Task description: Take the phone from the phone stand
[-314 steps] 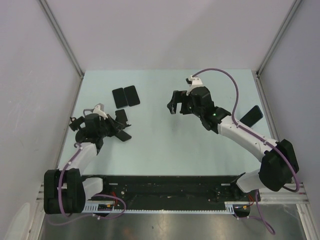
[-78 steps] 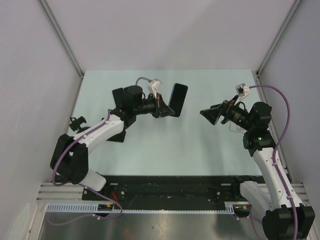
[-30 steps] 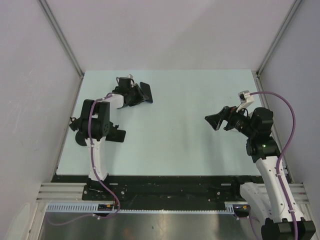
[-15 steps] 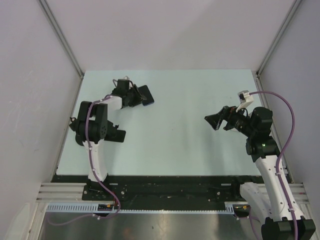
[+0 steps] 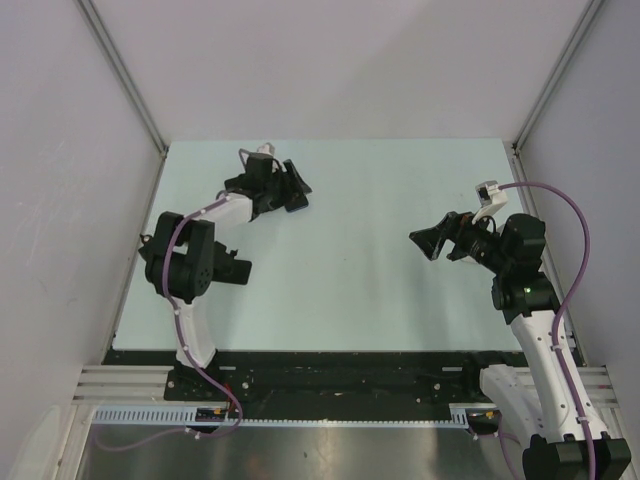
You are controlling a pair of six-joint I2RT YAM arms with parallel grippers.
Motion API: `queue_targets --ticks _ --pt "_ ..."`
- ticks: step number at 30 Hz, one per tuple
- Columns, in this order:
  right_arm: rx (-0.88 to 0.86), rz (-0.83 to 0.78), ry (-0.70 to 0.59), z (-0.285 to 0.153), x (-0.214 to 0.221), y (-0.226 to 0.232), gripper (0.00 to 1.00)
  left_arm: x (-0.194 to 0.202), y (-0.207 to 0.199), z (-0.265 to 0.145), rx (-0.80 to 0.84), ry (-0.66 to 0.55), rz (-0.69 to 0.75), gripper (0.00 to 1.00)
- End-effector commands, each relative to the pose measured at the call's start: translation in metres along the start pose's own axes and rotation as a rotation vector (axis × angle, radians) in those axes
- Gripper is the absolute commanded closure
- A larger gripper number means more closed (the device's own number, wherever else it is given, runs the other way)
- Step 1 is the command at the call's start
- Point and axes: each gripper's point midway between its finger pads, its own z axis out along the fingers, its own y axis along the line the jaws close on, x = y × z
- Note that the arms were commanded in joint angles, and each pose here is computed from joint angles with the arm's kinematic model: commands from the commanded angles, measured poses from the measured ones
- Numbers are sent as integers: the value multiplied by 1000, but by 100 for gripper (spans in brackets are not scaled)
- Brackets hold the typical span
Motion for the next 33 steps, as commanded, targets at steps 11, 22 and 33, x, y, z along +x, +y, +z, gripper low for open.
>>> queue_targets --ticks 11,22,33 --pt "-1 -44 -48 -8 -18 8 0 47 -31 23 45 81 66 21" --pt "21 -44 -55 -11 -19 5 0 45 -15 49 9 86 37 20" --pt "145 -33 -58 -13 -24 -18 0 21 -5 58 9 54 16 19"
